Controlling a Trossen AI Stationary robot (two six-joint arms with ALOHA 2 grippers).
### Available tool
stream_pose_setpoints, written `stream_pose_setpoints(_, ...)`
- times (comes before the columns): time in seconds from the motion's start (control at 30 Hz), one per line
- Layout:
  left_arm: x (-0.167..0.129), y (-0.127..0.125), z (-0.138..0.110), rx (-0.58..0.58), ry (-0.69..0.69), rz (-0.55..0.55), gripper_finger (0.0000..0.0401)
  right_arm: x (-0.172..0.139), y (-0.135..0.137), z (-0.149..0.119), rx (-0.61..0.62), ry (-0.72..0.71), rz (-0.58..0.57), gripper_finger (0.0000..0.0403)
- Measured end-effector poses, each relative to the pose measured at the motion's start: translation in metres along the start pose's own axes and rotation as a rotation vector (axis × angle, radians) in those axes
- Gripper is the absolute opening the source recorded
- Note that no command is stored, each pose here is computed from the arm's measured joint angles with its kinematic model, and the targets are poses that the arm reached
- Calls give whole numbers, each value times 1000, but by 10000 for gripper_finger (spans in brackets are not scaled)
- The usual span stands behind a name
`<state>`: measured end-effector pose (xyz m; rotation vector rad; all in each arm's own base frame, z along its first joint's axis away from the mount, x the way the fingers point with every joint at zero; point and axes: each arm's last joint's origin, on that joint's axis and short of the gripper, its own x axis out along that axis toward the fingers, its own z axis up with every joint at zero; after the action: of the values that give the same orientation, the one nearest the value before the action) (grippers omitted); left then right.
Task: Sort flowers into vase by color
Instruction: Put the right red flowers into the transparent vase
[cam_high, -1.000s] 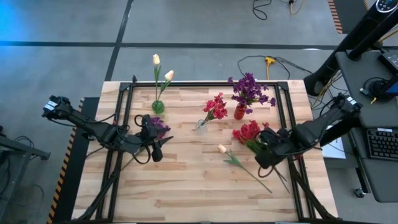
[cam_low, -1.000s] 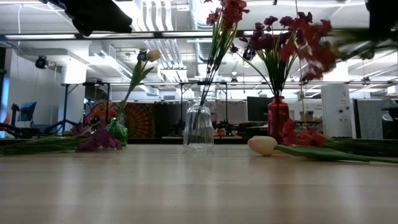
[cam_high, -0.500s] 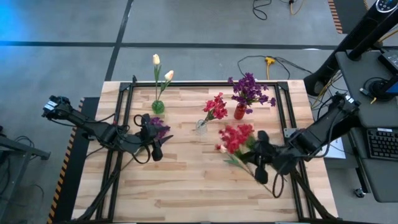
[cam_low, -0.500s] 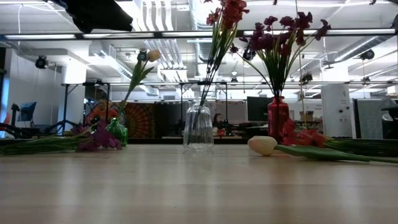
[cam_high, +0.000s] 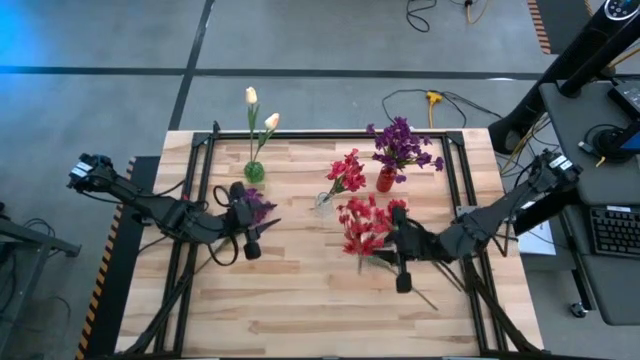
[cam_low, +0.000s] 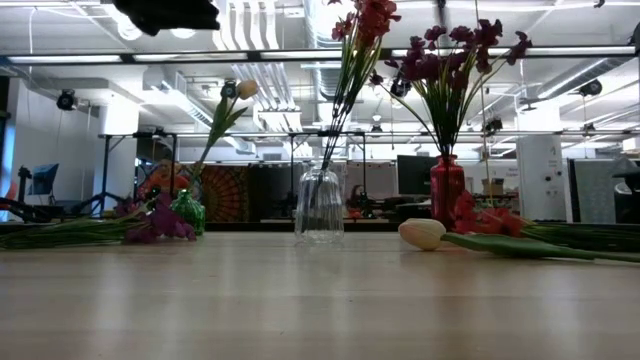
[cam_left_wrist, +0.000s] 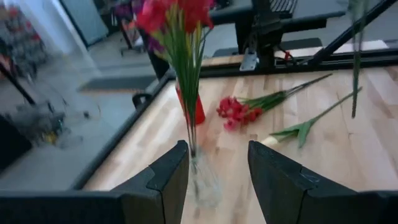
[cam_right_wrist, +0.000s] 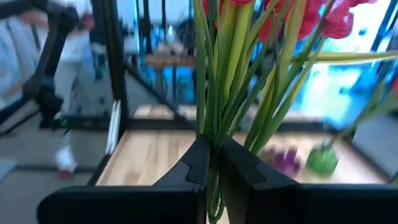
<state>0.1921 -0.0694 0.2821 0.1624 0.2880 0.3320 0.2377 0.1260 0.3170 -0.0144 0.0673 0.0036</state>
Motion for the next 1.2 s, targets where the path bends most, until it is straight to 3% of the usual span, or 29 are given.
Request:
stream_pose_setpoints(0.23,0,0,1,234,-5,0,149,15,-11,-18,-104,-155,-28,18)
stream_pose_setpoints(0.57,1,1,-7,410,56,-2,149,57,-8,-19,-232,-223,-182,18)
stream_pose_setpoints(0.73,4,6,-7,425,68,23,149,83,-3,-10,-311,-208,-269,18)
stream_pose_setpoints(0.93,8,11,-10,390,101,53,149,110,0,5,-432,-102,-468,18)
stream_pose_setpoints(1.2,7,13,-14,355,135,71,149,135,-14,13,-480,-21,-561,18)
